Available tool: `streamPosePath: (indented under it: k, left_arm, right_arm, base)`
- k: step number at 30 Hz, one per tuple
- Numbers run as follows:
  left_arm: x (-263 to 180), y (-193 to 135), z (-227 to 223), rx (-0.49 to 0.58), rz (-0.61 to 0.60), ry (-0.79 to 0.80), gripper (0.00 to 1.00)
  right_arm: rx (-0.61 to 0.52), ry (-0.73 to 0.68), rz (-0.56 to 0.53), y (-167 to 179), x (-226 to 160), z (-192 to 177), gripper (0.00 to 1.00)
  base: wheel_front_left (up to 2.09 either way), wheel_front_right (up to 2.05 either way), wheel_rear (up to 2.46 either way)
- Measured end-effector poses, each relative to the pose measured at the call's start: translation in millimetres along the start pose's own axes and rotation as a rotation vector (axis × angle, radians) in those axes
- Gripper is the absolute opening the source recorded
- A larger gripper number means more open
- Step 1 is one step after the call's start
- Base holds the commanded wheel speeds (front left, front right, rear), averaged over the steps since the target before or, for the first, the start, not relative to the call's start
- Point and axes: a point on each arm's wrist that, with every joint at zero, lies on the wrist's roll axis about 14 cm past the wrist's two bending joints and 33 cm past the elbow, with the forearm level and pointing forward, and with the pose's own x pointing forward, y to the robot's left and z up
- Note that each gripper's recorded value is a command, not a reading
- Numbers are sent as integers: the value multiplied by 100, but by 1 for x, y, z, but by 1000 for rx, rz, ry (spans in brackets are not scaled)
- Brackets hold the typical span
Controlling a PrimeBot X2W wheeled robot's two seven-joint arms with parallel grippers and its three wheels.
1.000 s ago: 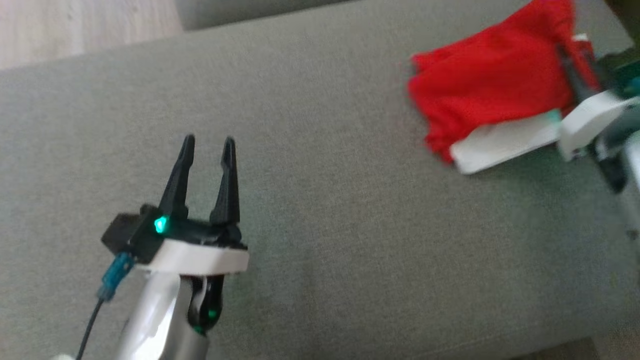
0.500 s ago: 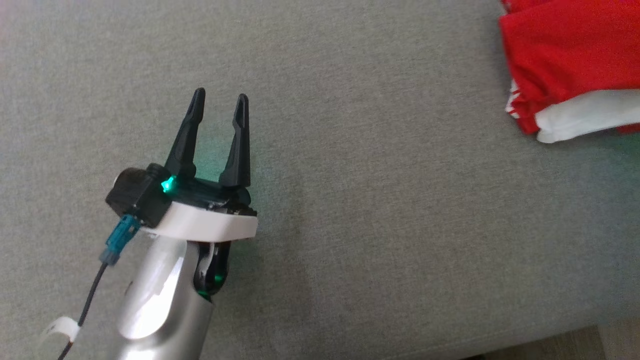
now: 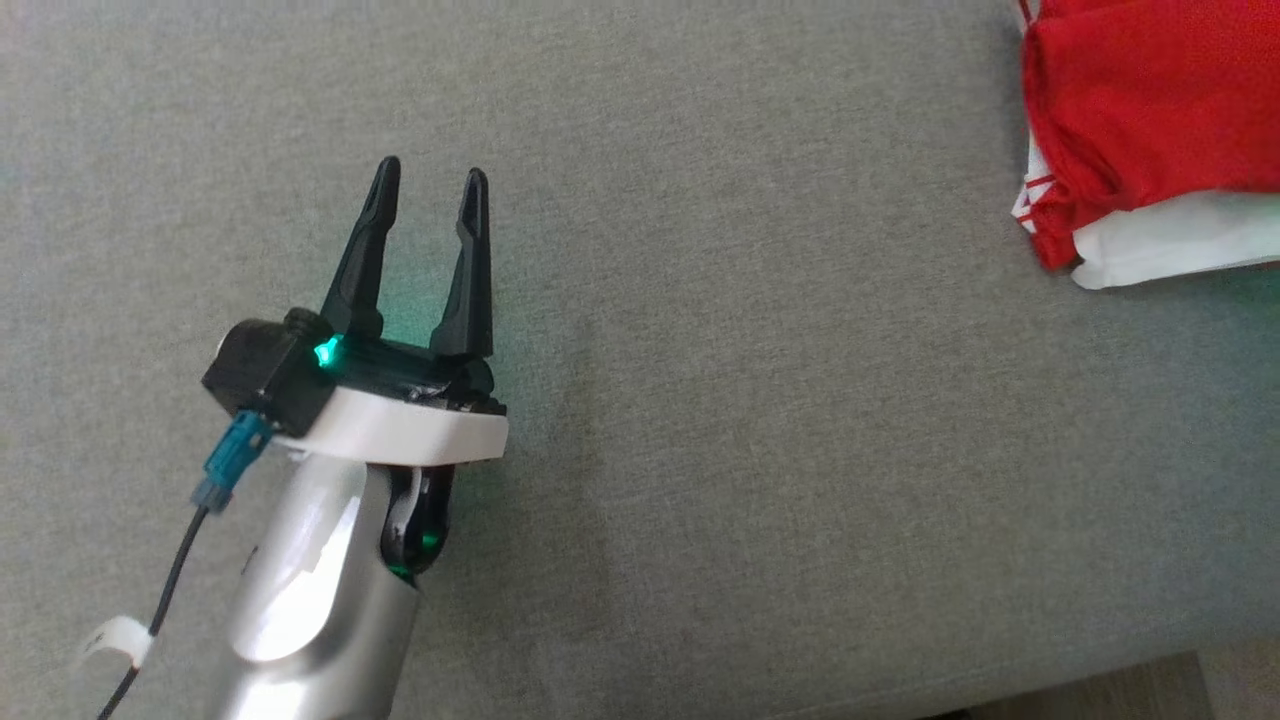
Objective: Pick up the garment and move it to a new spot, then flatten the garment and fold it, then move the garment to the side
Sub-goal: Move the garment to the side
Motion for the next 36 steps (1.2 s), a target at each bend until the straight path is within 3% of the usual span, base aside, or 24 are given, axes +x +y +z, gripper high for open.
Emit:
streamPosePath:
  k: [8,16,20,28,36]
  left_arm:
    - [-5,-9,30,23,-5,-61,100]
    - [-48,2,70,48,92,-144,100]
    - [-70,10,86,60,142,-182,100]
    - [-116,22,90,72,226,-192,100]
    - [-149,30,75,66,287,-154,100]
  right_arm:
    - [39,-146,-3,1,-18,44,100]
    - [226,-496,113,51,-70,149,100]
    - [364,-623,206,87,-106,179,100]
    - [586,-625,319,139,-152,150,100]
    - [662,-509,396,175,-177,94,100]
  base:
    - [0,0,0]
    - [0,0,0]
    - [0,0,0]
    - [0,0,0]
    - [0,0,0]
